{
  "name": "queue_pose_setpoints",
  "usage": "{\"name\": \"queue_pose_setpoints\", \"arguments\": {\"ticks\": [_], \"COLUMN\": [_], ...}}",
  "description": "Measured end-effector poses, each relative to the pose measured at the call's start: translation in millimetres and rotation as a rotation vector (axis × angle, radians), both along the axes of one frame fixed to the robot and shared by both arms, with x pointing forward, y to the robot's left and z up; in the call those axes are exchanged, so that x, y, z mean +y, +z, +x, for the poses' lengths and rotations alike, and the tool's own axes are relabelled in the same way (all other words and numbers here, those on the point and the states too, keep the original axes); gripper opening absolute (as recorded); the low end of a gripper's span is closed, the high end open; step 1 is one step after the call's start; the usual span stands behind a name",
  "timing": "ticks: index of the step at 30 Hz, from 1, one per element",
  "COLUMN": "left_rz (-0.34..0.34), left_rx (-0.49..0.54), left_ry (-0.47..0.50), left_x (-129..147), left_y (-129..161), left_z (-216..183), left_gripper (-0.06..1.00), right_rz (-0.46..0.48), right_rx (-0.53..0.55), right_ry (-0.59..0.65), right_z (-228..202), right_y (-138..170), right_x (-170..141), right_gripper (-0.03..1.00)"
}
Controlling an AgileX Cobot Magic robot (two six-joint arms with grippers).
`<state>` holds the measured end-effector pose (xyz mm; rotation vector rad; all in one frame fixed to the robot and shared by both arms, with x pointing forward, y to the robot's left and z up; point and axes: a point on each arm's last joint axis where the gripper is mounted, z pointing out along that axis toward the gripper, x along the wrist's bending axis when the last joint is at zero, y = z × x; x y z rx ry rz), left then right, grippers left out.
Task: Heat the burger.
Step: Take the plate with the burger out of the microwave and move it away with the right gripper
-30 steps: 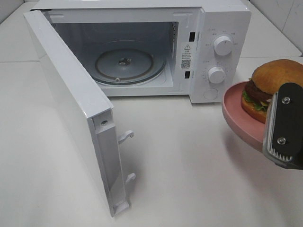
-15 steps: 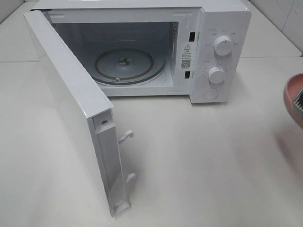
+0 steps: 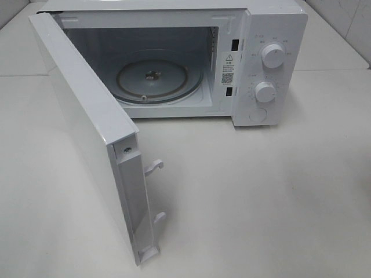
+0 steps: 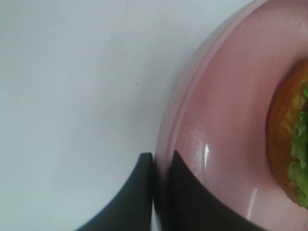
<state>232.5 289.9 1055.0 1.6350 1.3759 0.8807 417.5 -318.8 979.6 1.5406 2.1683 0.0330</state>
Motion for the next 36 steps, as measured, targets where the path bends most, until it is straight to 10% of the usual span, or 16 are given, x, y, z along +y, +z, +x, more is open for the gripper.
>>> {"name": "queue_pose_setpoints", "arguments": {"ticks": [36], "left_rz": [0.0], "left_rx": [0.0], "left_ry": [0.0], "left_x": [0.0], "left_y": [0.0], "left_z": [0.0], "left_gripper": [0.99], "right_rz": [0.23], "right_rx": [0.087], "right_ry": [-0.139], "right_z": [68.7], "right_y": [-76.8], "right_x": [-0.7], "right_gripper": [0.03]}}
